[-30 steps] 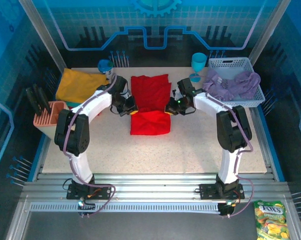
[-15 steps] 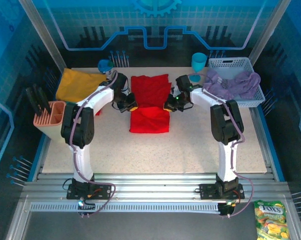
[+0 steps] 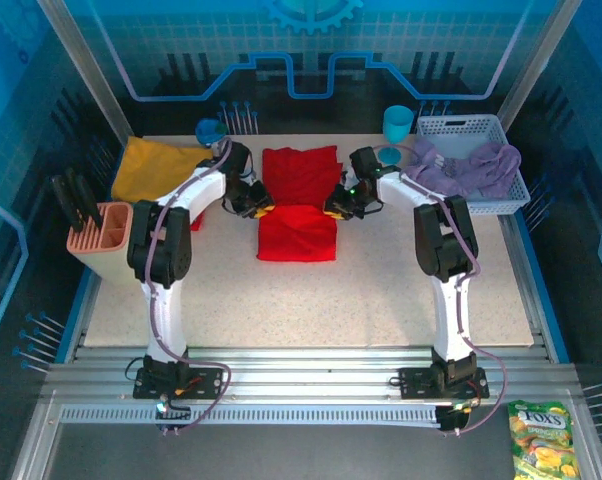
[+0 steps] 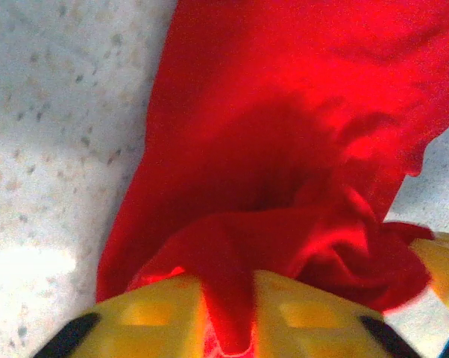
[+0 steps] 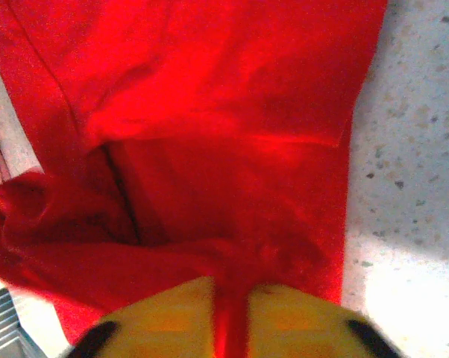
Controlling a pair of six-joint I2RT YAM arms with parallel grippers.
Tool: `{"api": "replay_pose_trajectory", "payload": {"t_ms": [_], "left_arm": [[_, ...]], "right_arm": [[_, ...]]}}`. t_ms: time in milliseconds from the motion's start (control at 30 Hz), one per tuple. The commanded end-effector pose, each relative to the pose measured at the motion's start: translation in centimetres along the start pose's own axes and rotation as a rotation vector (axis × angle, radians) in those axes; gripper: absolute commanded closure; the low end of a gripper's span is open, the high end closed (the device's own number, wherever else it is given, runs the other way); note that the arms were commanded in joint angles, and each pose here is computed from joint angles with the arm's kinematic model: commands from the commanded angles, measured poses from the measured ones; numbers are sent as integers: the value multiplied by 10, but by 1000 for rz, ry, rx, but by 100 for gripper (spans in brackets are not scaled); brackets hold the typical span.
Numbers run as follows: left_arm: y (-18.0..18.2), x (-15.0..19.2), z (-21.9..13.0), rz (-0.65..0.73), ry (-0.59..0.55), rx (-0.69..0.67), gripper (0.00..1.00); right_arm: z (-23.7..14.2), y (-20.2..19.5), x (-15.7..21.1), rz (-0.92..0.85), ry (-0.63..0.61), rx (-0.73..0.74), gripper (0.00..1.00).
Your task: Fold and stack the t-shirts
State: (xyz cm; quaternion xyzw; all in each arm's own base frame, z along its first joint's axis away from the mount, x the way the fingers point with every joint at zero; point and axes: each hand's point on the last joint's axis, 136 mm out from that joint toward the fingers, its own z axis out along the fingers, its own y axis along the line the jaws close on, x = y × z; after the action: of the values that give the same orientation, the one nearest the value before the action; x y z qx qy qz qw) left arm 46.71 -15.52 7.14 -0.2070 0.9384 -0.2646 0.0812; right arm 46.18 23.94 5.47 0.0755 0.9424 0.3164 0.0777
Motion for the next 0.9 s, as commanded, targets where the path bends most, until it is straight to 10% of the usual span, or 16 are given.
{"api": "replay_pose_trajectory", "payload": {"t_ms": [0,300,867], "left_arm": [[-13,-14,-8,25,-21,49,63],[-51,-5,-80,158,-120,204,41],[-39,59,-10,55,65,336,44]], "right_arm": [[-7,-2,-11,16,-19,-3,60],[-63,51,-7,-139,-130,-137,8],[-16,74,94,-110,15,-321,3]]}}
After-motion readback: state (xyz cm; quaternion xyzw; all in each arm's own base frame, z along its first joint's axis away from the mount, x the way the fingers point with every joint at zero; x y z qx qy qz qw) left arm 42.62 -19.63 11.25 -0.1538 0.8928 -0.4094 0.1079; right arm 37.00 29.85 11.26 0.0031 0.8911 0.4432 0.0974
